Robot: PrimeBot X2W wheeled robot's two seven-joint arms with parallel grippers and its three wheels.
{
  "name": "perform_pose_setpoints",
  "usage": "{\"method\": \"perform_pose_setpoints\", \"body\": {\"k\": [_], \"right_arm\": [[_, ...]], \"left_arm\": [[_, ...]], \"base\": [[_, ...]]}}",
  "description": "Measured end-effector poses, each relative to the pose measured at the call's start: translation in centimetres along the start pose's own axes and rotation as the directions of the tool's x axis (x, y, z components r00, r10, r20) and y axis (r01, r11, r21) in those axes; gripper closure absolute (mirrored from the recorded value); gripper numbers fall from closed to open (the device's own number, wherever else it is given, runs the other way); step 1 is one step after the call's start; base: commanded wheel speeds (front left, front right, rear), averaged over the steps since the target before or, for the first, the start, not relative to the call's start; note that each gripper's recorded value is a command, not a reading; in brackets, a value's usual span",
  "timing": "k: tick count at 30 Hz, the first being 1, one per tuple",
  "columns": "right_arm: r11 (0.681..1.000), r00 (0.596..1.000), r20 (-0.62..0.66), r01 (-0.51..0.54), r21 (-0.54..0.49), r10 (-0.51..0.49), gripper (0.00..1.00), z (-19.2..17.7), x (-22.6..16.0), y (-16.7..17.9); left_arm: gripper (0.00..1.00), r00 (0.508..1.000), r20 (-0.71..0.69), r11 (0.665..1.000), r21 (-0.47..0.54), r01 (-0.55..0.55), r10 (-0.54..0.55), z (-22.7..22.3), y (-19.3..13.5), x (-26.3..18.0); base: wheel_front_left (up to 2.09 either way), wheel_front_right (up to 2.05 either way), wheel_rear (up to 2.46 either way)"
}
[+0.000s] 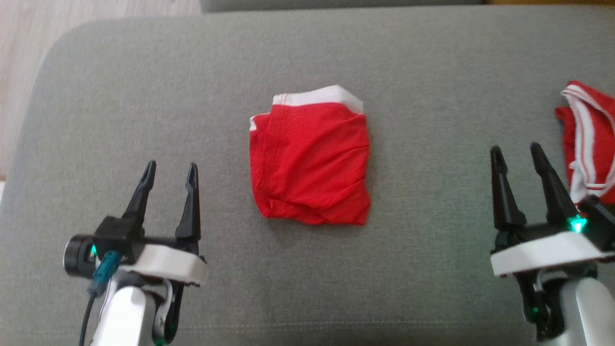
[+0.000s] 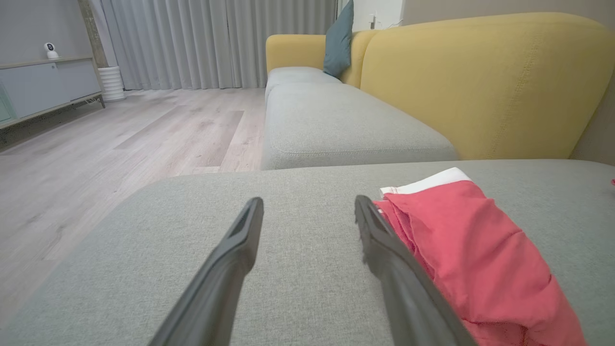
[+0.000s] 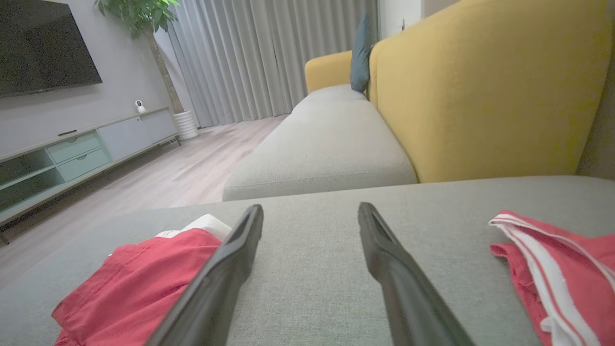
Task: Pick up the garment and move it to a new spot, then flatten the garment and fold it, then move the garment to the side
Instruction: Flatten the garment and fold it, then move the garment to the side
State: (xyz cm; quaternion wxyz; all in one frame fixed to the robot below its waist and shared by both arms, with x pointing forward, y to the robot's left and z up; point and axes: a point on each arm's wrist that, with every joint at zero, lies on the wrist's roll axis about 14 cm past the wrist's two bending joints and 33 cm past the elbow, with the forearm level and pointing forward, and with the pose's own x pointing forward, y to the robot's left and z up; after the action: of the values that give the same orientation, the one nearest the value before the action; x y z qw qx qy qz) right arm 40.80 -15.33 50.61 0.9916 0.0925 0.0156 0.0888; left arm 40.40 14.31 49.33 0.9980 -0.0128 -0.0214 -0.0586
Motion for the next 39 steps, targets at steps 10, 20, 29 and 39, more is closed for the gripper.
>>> {"method": "perform_pose_setpoints", "body": {"k": [10,20,29,39], "right_arm": [[0.995,0.995,-0.013,0.099,-0.031,-0.099,0.0,1.1,-5.2,-1.5],[0.994,0.994,-0.008,0.108,-0.029,-0.109,0.0,1.9,-6.5,-1.2],[0.995,0.995,-0.013,0.098,-0.025,-0.098,0.0,1.8,-6.2,-0.8],[0.995,0.995,-0.019,0.101,-0.025,-0.101,0.0,1.6,-6.2,-0.9]], "left_arm": [[0.0,1.0,-0.008,0.999,0.026,0.027,-0.027,0.8,-0.7,-2.4],[0.0,1.0,0.004,1.0,0.019,0.005,-0.005,1.7,-0.4,-3.2],[0.0,1.0,-0.017,1.0,0.015,-0.018,0.018,1.3,0.1,-3.8],[0.0,1.0,-0.018,1.0,0.015,-0.022,0.022,1.2,0.2,-3.6]], "base": [[0.0,0.0,0.0],[0.0,0.0,0.0],[0.0,0.0,0.0],[0.0,0.0,0.0]]}}
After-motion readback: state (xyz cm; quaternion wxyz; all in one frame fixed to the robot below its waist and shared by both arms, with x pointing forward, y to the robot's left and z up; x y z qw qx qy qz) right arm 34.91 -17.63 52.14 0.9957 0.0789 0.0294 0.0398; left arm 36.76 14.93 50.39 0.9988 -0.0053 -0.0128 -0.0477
